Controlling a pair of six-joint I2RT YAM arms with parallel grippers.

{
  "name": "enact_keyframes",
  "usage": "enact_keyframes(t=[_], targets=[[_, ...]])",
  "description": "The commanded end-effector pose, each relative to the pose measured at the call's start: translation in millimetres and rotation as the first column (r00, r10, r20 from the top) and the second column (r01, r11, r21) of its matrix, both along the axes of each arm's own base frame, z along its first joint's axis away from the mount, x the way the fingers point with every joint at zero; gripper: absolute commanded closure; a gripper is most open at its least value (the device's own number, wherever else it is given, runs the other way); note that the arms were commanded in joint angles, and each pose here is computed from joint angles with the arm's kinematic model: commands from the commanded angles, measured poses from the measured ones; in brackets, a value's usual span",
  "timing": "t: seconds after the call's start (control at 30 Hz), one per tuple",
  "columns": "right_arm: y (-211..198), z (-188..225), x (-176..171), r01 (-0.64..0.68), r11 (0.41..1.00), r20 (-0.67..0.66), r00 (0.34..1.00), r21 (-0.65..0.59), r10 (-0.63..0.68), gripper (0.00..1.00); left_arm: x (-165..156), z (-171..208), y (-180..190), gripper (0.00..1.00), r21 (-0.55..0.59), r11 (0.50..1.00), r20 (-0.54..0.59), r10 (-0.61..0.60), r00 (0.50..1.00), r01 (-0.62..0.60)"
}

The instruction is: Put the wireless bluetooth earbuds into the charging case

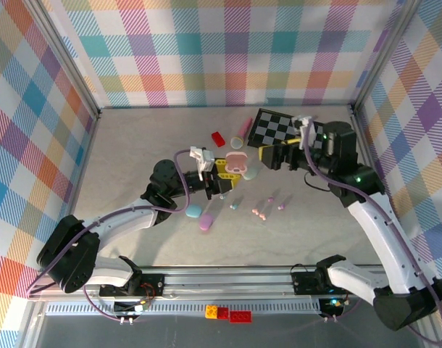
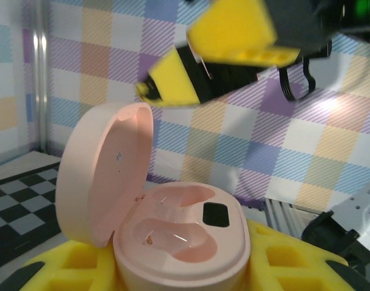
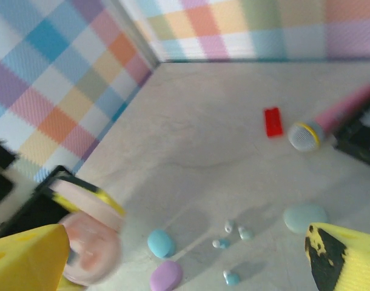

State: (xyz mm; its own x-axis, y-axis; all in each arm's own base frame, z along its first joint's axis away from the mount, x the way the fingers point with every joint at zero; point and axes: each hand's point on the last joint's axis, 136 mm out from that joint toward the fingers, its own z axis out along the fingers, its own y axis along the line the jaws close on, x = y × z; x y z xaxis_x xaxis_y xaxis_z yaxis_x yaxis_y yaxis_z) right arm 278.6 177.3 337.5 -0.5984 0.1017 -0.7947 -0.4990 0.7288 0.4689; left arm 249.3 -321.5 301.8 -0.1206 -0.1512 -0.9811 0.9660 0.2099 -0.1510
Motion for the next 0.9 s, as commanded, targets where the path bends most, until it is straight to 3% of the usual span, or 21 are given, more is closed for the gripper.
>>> enact_keyframes(t=[0.0, 0.07, 0.23, 0.33, 0.5, 0.87], targets=[[-17, -36, -4, 0.145, 0.987, -0.192, 0.973, 0.072, -0.129, 0.01, 0, 20, 15, 0.66, -0.057, 0.998, 0.05, 0.035, 0.998, -0.033], [-20, -65, -9, 0.18, 0.982, -0.281, 0.947, 0.06, -0.156, 0.02, 2, 18, 20, 0.66, -0.056, 0.997, 0.042, 0.05, 0.998, -0.048], [-9, -134, -26, 0.137, 0.99, -0.508, 0.856, 0.039, -0.099, 0.16, 7, 16, 28, 0.66, -0.058, 0.996, 0.03, 0.068, 0.997, -0.066], [-12, -177, -33, 0.135, 0.989, -0.605, 0.784, -0.054, -0.14, 0.27, 9, 18, 31, 0.66, -0.062, 0.995, 0.033, 0.075, 0.997, -0.073], [0, -222, -41, 0.056, 0.992, -0.674, 0.729, -0.116, -0.12, 0.39, 10, 20, 33, 0.66, -0.065, 0.995, 0.037, 0.08, 0.996, -0.077], [12, -274, -32, -0.103, 0.973, -0.691, 0.719, -0.206, -0.07, 0.39, 6, 25, 34, 0.66, -0.062, 0.996, 0.04, 0.071, 0.997, -0.069]])
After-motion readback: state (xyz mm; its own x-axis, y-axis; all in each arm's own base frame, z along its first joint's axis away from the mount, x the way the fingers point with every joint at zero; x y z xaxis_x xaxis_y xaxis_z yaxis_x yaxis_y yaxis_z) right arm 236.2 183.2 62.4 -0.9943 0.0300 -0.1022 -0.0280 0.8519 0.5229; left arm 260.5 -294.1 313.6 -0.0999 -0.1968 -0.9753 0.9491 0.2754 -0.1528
